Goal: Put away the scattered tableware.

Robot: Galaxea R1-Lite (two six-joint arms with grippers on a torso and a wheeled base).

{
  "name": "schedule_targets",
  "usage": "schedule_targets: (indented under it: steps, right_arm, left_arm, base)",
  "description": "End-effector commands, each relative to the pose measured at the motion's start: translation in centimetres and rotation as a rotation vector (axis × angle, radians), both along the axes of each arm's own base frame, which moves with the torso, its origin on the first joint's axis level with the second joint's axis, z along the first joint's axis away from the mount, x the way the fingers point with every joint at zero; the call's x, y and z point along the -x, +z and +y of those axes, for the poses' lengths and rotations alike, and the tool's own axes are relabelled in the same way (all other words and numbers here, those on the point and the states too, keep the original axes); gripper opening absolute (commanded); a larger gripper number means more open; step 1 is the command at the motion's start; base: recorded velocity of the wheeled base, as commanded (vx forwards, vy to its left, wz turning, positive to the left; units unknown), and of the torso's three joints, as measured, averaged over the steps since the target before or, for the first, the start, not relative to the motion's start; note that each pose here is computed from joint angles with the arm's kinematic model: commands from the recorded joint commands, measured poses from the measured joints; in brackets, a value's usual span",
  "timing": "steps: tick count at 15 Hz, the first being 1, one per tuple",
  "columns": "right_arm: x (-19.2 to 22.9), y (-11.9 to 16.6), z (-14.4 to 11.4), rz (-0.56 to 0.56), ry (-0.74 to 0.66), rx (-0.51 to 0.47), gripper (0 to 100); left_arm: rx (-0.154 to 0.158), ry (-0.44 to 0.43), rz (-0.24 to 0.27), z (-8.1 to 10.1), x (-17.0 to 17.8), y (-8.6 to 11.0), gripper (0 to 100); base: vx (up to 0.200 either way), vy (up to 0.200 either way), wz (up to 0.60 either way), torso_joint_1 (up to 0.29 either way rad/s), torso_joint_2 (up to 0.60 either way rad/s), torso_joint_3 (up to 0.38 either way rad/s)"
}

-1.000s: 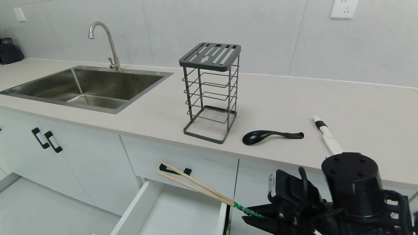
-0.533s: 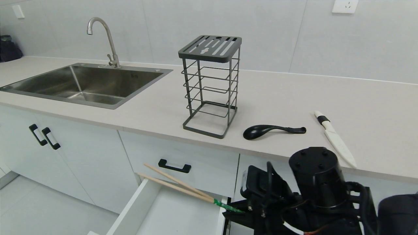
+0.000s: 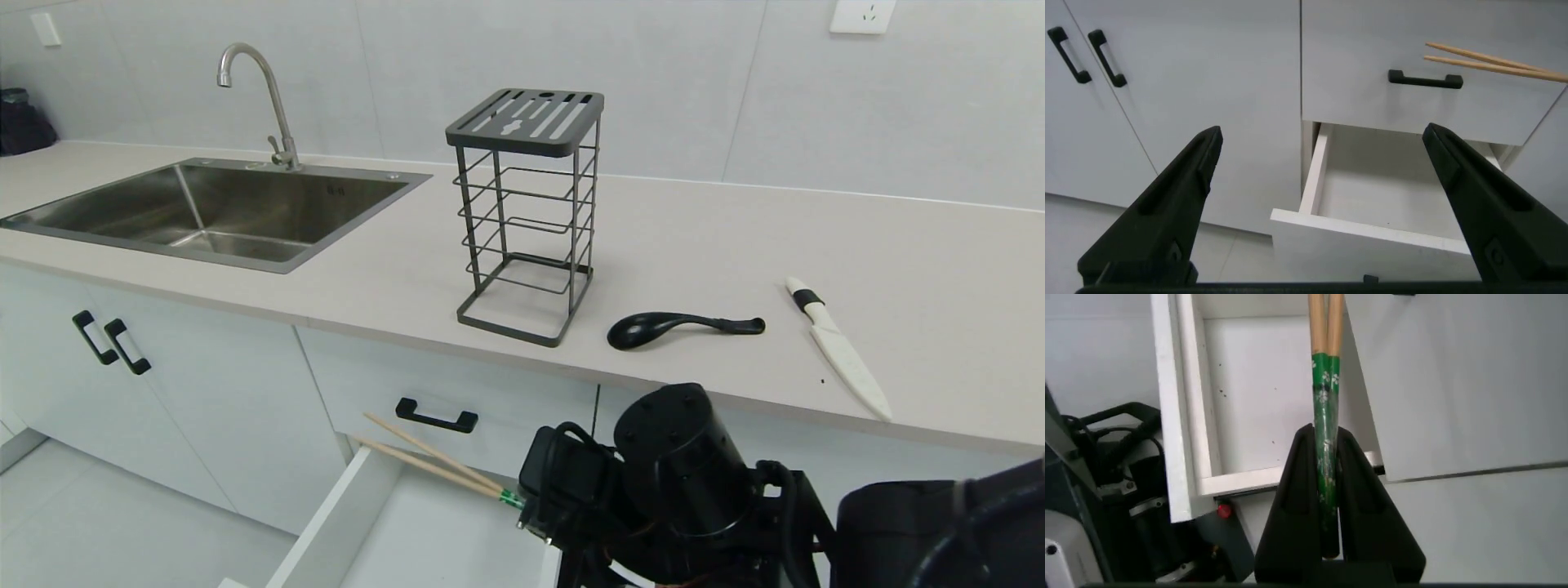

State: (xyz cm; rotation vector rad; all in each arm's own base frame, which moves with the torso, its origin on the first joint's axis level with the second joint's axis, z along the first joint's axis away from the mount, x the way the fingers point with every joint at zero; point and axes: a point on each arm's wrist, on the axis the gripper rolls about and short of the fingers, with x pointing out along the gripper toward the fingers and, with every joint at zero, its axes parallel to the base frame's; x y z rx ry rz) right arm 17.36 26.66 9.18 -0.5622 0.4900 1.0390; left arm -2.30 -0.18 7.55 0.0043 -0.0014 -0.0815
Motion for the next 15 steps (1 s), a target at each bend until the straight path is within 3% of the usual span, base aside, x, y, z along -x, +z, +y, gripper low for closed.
schedule_targets:
  steps: [1, 8, 15]
  right_arm:
    - [-0.6, -0.9, 1.3, 0.005, 0.009, 0.017, 0]
    - [-1.4, -3.9, 3.9, 0.064, 0.099, 0.013, 0]
    - [-1.7, -4.4, 4.2, 0.066, 0.096, 0.019, 0]
  left_arm:
    - [0.0, 0.0, 0.001, 0.0, 0.0, 0.0, 100]
    - [0.0, 0.0, 0.001, 0.0, 0.0, 0.0, 100]
    - [0.0, 0.0, 0.001, 0.0, 0.0, 0.0, 100]
  base:
    - [0.0, 0.0, 0.0, 0.0, 0.0, 0.0]
    - [0.0, 0.0, 0.0, 0.0, 0.0, 0.0]
    - [0.0, 0.0, 0.0, -0.198, 0.33, 0.136]
